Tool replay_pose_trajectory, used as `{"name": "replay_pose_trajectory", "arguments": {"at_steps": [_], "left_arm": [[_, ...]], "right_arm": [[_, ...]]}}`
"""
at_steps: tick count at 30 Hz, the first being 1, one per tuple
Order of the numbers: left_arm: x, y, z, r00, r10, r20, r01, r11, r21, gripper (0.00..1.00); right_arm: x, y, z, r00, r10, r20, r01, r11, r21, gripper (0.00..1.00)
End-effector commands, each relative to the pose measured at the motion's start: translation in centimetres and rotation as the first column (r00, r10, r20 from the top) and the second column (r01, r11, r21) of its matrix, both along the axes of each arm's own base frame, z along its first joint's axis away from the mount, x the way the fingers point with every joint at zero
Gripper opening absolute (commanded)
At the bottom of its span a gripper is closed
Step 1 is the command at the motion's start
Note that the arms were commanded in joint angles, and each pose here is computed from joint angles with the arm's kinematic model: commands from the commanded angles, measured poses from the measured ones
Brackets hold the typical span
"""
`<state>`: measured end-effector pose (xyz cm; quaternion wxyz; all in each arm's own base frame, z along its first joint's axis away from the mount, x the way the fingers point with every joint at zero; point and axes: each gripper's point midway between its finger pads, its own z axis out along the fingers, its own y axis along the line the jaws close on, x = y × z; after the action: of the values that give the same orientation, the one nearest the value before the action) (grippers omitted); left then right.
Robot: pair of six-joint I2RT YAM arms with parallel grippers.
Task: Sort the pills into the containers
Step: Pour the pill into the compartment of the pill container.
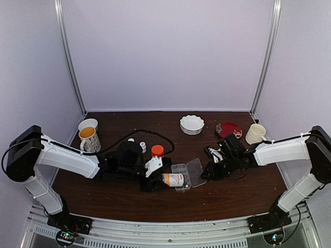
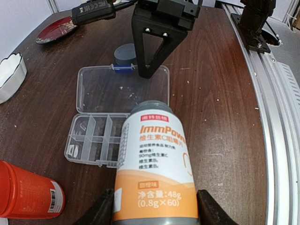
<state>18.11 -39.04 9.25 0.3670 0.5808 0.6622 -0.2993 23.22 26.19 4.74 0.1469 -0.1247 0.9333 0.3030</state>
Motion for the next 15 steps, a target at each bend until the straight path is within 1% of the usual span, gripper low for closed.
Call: {"name": "replay_pose_trajectory", "arguments": {"at_steps": [1,5,10,13,15], "left_arm": [[0.1,-0.7,1.7,0.999,-0.004,0.036,0.007,0.996,-0.086,0.0],[0.0,-0.9,0.9,1.0,-0.007,0.017,0.009,0.996,-0.087,0.0],[-0.3,-1.0,1.9,1.0,-0.016,0.022,0.018,0.992,-0.125,0.0],[-0.2,-1.0,0.0,1.0,-0.016,-0.001,0.015,0.996,-0.082,0.0],[-0.4,-1.2,-0.3,1.0,-0.025,-0.019,0.024,0.998,-0.066,0.0]], "right_arm": [[0.6,0.3,0.7,0.999,0.004,0.034,-0.004,1.0,-0.007,0.12],[0.6,0.3,0.6,0.999,0.003,0.032,-0.003,1.0,-0.007,0.11],[0.6,0.5,0.6,1.0,0.008,0.03,-0.008,1.0,-0.007,0.12],[0.6,0.5,0.6,1.0,0.009,0.03,-0.009,1.0,-0.007,0.11],[0.6,0.5,0.6,1.0,0.01,0.03,-0.009,1.0,-0.009,0.11]]}}
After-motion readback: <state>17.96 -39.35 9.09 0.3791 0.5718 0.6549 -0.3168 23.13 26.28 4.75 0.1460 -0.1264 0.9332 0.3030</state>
